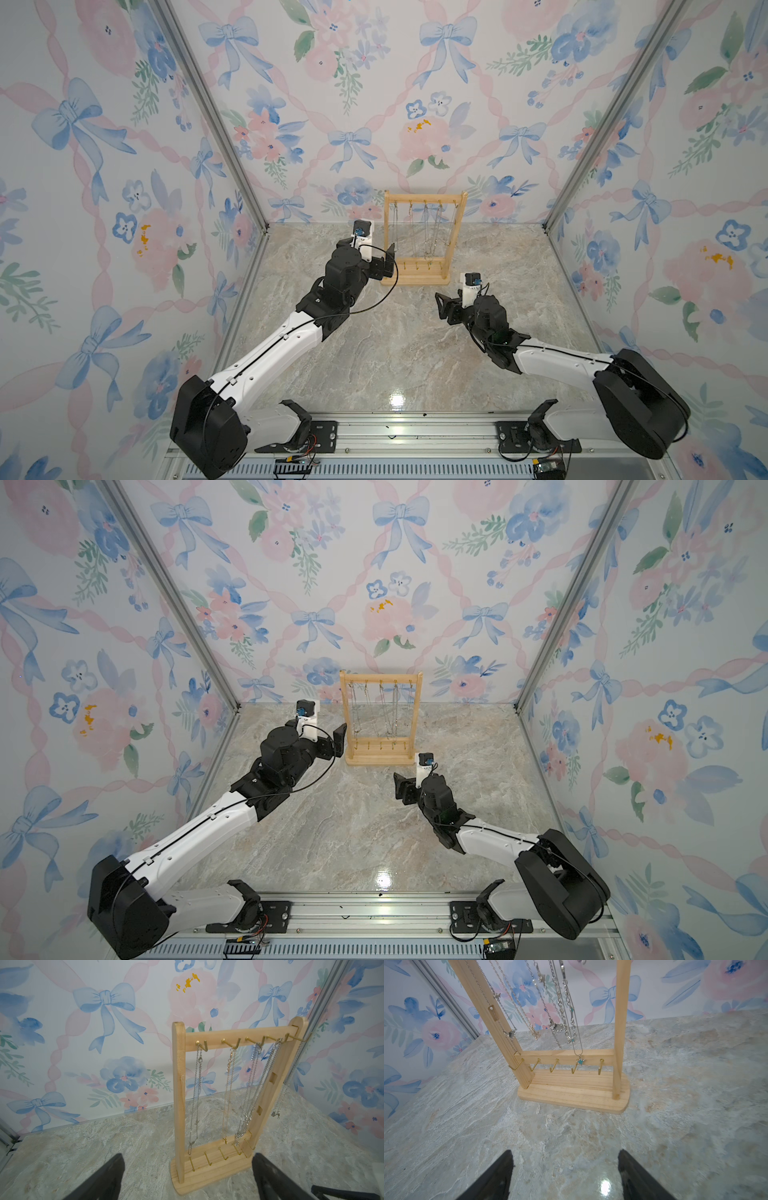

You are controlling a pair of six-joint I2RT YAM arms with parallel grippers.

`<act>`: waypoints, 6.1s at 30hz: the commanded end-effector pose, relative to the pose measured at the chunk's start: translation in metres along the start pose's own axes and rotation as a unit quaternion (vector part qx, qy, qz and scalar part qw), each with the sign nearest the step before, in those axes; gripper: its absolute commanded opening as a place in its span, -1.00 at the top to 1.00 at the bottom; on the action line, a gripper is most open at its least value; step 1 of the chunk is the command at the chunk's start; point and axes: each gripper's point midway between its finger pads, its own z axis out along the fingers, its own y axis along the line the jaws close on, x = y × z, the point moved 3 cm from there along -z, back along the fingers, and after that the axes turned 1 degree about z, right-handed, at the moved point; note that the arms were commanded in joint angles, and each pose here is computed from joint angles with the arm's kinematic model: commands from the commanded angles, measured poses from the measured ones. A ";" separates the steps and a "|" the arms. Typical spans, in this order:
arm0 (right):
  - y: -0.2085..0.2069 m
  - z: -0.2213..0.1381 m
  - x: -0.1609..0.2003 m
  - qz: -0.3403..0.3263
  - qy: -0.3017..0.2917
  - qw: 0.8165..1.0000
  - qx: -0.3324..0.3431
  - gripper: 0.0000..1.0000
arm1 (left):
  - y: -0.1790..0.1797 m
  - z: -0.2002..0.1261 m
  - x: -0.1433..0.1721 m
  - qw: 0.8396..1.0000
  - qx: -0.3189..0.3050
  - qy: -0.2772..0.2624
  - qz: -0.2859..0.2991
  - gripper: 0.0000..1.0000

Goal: Take the necklace off the jewelry display stand
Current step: Move the stand to the center of the board, then take off the necklace from the stand.

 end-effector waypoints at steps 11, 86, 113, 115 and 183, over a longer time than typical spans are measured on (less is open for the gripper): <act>-0.019 -0.026 -0.026 0.035 -0.104 0.993 0.044 -0.57 | 0.008 -0.020 0.065 0.997 0.000 0.078 0.004 -0.96; 0.005 0.030 -0.214 0.065 -0.001 0.992 -0.110 0.36 | -0.024 -0.022 0.080 0.988 0.085 0.127 -0.020 -0.96; 0.003 0.061 -0.227 0.044 0.009 0.994 -0.104 0.38 | -0.024 -0.014 0.089 0.985 0.090 0.144 -0.024 -0.96; 0.003 0.062 -0.227 0.045 0.007 0.993 -0.105 0.38 | -0.025 -0.014 0.090 0.985 0.090 0.145 -0.025 -0.96; 0.032 0.014 -0.268 0.110 -0.021 0.970 -0.217 1.00 | -0.021 -0.012 0.094 0.985 0.081 0.151 -0.019 -0.96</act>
